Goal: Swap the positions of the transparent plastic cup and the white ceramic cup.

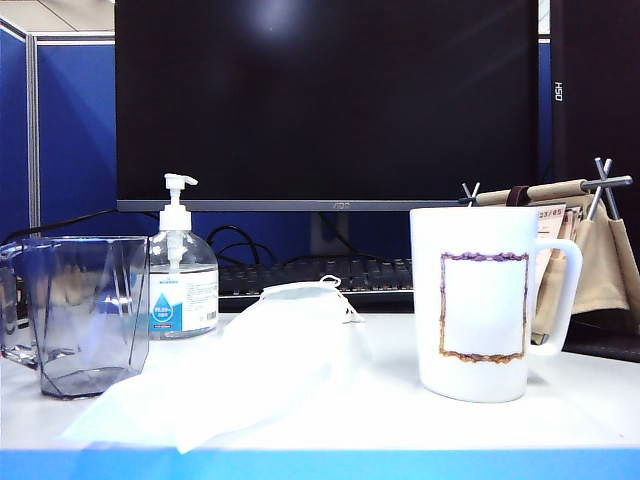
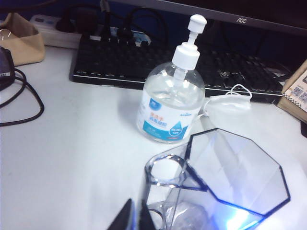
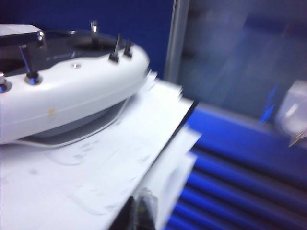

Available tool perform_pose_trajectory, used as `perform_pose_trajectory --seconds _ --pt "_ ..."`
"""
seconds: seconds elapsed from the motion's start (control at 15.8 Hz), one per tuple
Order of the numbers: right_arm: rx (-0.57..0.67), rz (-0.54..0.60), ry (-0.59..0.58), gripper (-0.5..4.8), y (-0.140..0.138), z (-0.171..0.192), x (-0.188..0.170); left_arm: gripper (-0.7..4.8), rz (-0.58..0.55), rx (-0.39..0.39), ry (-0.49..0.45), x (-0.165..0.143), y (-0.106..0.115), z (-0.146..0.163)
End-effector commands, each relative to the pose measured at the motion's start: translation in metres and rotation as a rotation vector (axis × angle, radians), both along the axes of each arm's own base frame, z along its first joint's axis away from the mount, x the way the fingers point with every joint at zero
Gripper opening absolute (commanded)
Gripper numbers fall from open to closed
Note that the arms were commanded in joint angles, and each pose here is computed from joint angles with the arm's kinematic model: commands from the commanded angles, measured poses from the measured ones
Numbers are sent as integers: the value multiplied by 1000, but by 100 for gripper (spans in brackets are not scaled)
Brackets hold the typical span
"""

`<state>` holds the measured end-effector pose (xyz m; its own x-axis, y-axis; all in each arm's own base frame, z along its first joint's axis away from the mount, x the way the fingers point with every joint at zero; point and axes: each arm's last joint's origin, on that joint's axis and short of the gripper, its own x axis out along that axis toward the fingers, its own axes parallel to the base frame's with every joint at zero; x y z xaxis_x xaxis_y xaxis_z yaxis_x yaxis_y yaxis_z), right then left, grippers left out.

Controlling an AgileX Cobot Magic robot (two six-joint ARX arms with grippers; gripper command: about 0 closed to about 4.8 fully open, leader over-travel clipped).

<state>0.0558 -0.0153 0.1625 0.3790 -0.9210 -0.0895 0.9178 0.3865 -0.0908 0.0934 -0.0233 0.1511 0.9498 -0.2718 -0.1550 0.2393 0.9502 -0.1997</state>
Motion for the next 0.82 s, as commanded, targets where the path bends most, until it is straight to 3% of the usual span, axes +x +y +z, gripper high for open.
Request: perform_pose_trajectory --seconds 0.06,0.51,0.7,0.82 --pt "-99 -83 110 -5 -1 1 -3 22 2 6 8 0 0 -1" --pt "-81 -51 112 -5 -1 0 -2 22 1 6 8 0 0 -1" --pt "177 429 163 -5 8 -7 9 22 1 6 8 0 0 -1" --pt "282 639 131 -5 14 -5 14 22 1 6 8 0 0 -1"
